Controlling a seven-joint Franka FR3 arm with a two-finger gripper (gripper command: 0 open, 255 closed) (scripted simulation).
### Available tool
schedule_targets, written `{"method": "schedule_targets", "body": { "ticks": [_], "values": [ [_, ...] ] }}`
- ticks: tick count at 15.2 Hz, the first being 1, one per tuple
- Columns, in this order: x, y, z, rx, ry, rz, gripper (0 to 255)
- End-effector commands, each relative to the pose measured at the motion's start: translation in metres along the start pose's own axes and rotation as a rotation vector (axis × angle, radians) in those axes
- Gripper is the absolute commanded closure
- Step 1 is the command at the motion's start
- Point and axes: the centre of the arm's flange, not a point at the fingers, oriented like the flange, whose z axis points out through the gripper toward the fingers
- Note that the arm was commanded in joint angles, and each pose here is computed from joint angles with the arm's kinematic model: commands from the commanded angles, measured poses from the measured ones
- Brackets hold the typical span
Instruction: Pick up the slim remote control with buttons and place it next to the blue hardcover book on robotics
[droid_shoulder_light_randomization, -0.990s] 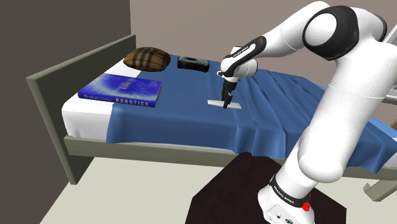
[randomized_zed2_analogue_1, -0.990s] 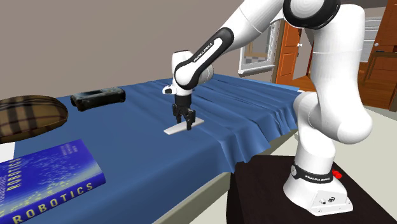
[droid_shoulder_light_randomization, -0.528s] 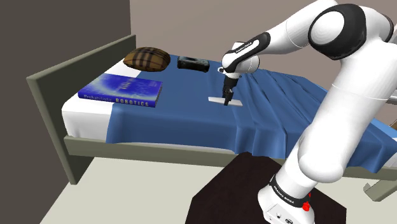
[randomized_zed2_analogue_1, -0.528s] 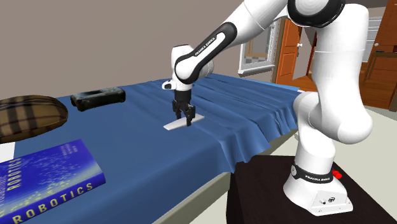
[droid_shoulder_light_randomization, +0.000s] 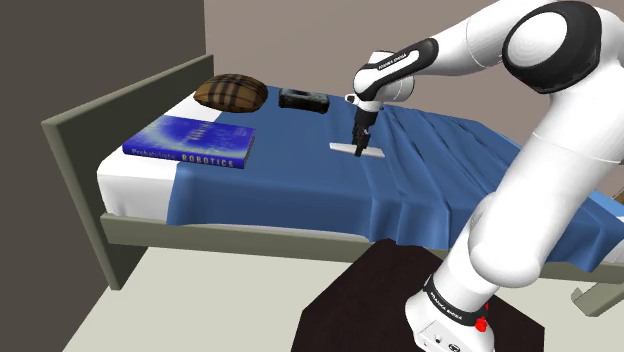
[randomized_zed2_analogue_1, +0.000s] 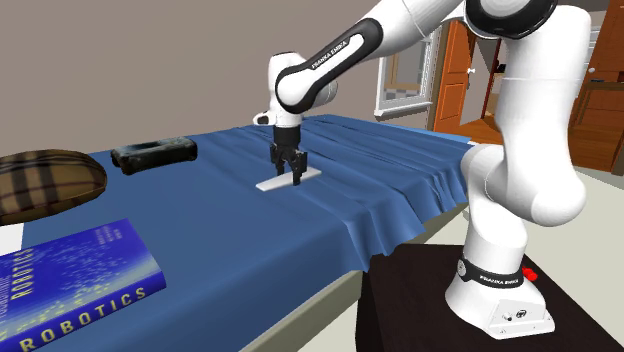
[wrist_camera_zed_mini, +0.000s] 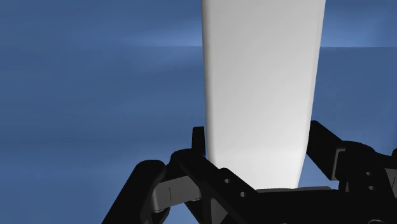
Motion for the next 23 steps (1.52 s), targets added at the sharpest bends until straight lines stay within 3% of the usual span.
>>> {"method": "schedule_targets", "body": {
  "ticks": [1,8,23],
  "values": [
    [-0.001,0.001,-0.01,0.0,0.0,0.0,255],
    [-0.002,0.002,-0.042,0.0,0.0,0.0,255],
    [0.177,-0.084,-0.046,0.0,0.0,0.0,255]
  ]
}}
